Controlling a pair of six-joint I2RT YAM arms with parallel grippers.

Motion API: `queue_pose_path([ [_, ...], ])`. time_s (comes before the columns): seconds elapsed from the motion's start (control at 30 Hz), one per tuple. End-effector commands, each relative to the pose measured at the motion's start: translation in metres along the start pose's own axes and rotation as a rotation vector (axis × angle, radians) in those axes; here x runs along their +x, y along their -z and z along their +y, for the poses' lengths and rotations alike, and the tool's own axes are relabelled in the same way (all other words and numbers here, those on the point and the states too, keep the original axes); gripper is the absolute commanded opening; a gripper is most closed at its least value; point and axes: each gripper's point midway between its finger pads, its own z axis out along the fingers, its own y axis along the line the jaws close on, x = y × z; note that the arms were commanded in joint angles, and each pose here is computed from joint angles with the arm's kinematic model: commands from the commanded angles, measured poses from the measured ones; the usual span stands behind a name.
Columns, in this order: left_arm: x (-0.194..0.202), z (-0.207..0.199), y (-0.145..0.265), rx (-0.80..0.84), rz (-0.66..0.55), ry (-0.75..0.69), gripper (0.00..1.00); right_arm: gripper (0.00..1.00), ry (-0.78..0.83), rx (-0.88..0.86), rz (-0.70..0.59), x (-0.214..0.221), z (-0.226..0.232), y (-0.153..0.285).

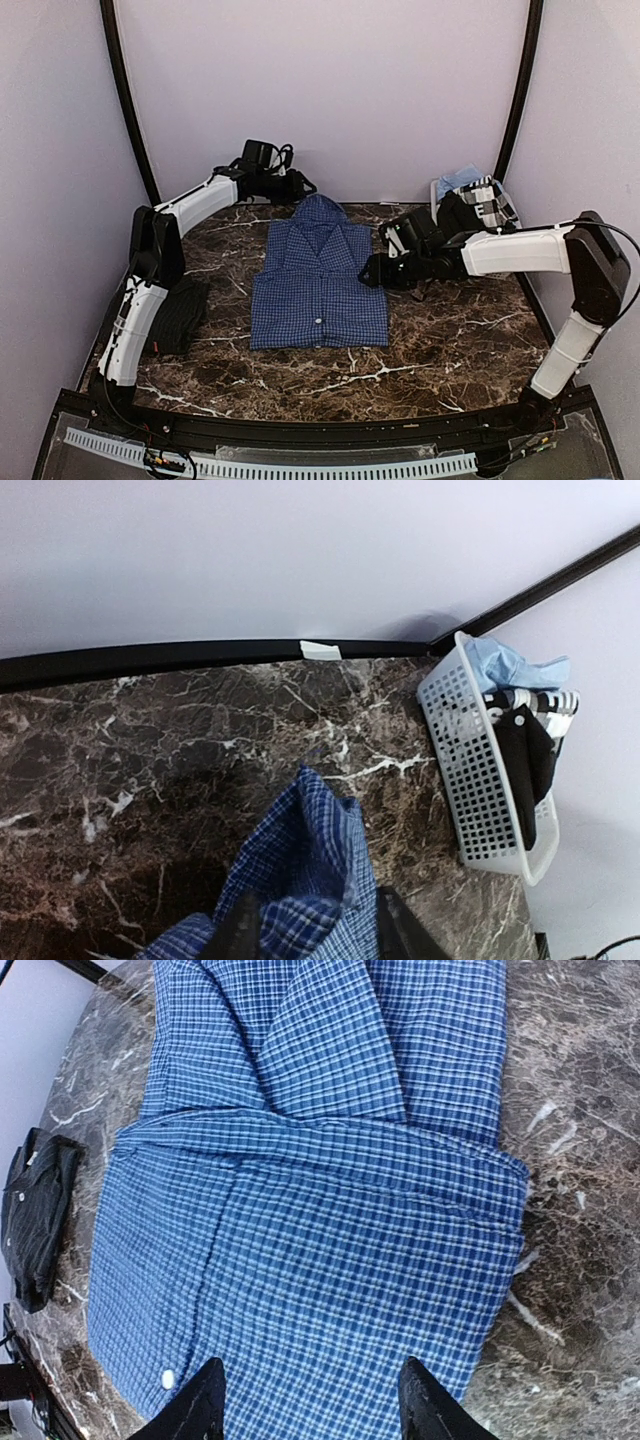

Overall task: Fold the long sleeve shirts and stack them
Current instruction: Flatten out the crumpled shirt at the center of the board.

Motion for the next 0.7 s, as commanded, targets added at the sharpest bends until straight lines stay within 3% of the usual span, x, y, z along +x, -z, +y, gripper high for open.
queue_pose_path([
  [0.0,-0.013,-0.009,0.014,0.037,-0.006,0.029,0.51,0.56,0.012,0.02,-0.016,-0.018,-0.018,-0.009],
  [0.13,-0.022,-0.003,0.039,-0.031,-0.016,0.012,0.71,0.56,-0.004,0.045,-0.015,-0.023,-0.039,-0.017],
  [0.2,-0.021,0.0,0.053,-0.069,-0.016,-0.004,0.74,0.56,-0.012,0.046,-0.009,-0.024,-0.046,-0.021],
  [0.4,0.015,0.028,0.092,-0.228,0.028,0.01,0.74,0.55,-0.015,0.048,0.009,-0.022,-0.063,-0.032],
  [0.67,0.123,0.066,0.136,-0.294,0.125,0.141,0.72,0.54,0.008,0.047,0.044,-0.022,-0.075,-0.05],
])
